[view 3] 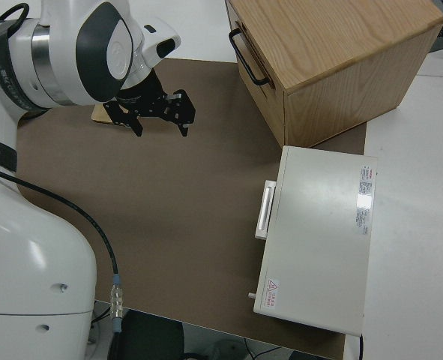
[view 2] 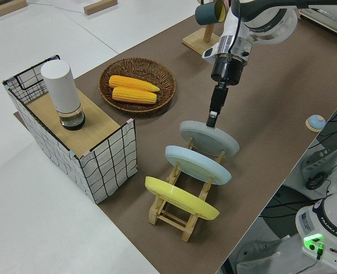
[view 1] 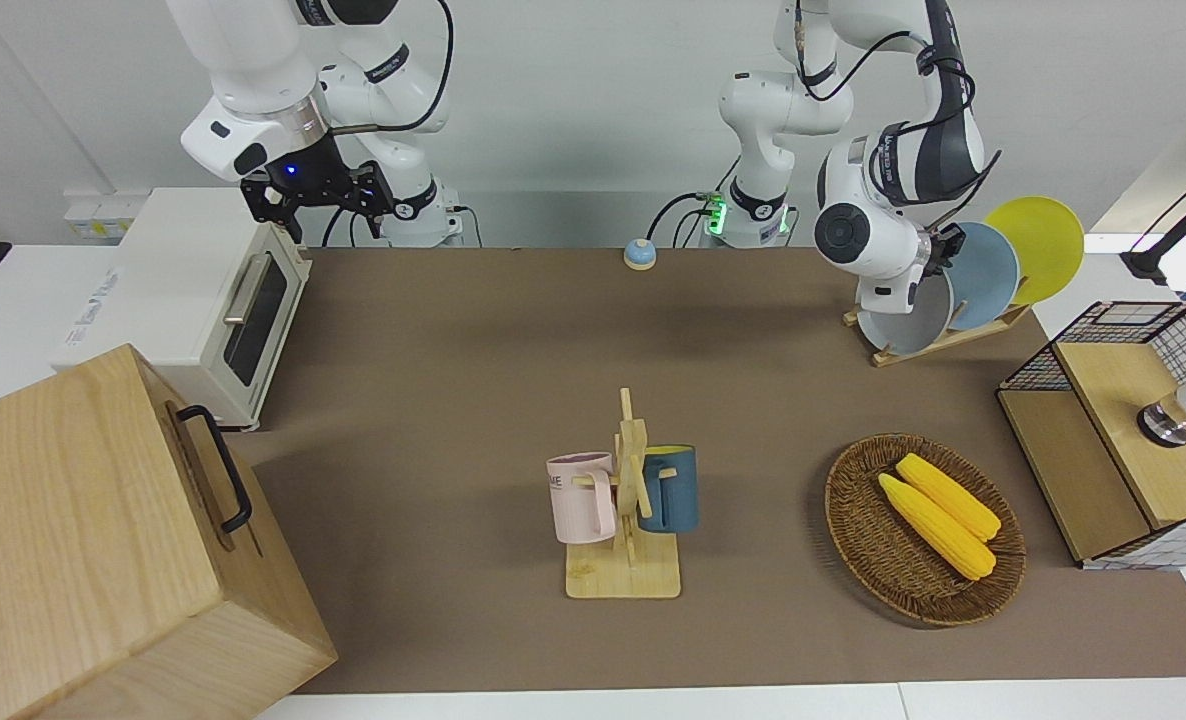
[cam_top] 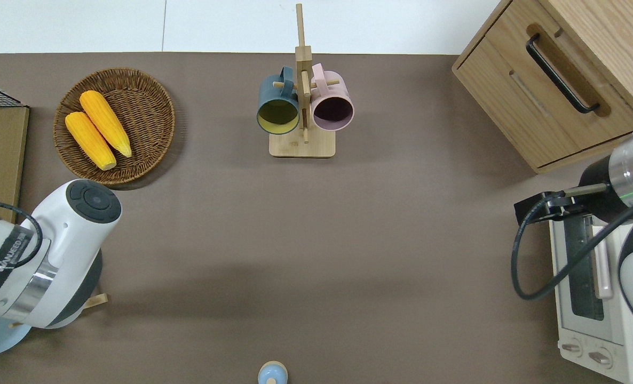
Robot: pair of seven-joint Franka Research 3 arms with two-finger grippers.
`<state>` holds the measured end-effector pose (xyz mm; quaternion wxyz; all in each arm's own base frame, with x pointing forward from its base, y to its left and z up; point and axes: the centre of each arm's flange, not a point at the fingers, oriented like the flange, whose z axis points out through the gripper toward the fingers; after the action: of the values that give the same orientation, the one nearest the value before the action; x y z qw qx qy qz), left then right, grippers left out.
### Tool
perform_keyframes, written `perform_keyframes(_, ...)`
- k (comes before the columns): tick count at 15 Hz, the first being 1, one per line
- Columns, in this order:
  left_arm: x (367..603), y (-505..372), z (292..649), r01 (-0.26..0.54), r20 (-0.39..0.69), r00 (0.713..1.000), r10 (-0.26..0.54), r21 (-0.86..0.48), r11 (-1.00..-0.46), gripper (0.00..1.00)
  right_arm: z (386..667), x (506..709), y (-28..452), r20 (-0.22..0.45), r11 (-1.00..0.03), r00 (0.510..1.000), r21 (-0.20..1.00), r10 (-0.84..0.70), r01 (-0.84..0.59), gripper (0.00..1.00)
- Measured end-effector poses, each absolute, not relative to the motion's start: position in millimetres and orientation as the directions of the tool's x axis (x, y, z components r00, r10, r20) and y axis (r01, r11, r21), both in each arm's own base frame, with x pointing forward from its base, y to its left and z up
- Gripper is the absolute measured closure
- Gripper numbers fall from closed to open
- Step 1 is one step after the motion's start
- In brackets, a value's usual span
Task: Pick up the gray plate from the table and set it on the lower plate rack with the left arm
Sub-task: 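Lower the gray plate upright into the rack slot beside the blue plate, then open the left gripper to release the gray plate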
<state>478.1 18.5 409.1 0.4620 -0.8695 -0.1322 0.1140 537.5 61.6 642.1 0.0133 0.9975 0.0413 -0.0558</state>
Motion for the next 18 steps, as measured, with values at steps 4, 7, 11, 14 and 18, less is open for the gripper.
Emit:
perform_keyframes(4, 478, 18, 410, 0.125, -0.075, 0.940, 0.334, -0.833, -0.539, 0.40, 642, 537, 62, -0.112, -0.996, 0.990, 0.022, 0.081, 0.084, 0.01)
perform_keyframes(7, 483, 18, 419, 0.068, -0.120, 0.951, 0.286, -0.819, -0.569, 0.11, 642, 537, 62, -0.112, -0.996, 0.990, 0.022, 0.081, 0.084, 0.01)
perform_keyframes(11, 500, 15, 474, 0.012, -0.187, 0.962, 0.197, -0.697, -0.717, 0.00, 642, 537, 62, -0.112, -0.996, 0.990, 0.022, 0.081, 0.084, 0.01)
perform_keyframes(14, 507, 4, 497, 0.038, -0.183, 0.968, 0.172, -0.572, -0.819, 0.00, 642, 537, 62, -0.112, -0.996, 0.990, 0.022, 0.081, 0.084, 0.01)
perform_keyframes(18, 519, -27, 491, 0.055, -0.165, 0.981, 0.104, -0.282, -0.958, 0.00, 642, 537, 62, -0.112, -0.996, 0.990, 0.022, 0.081, 0.084, 0.01)
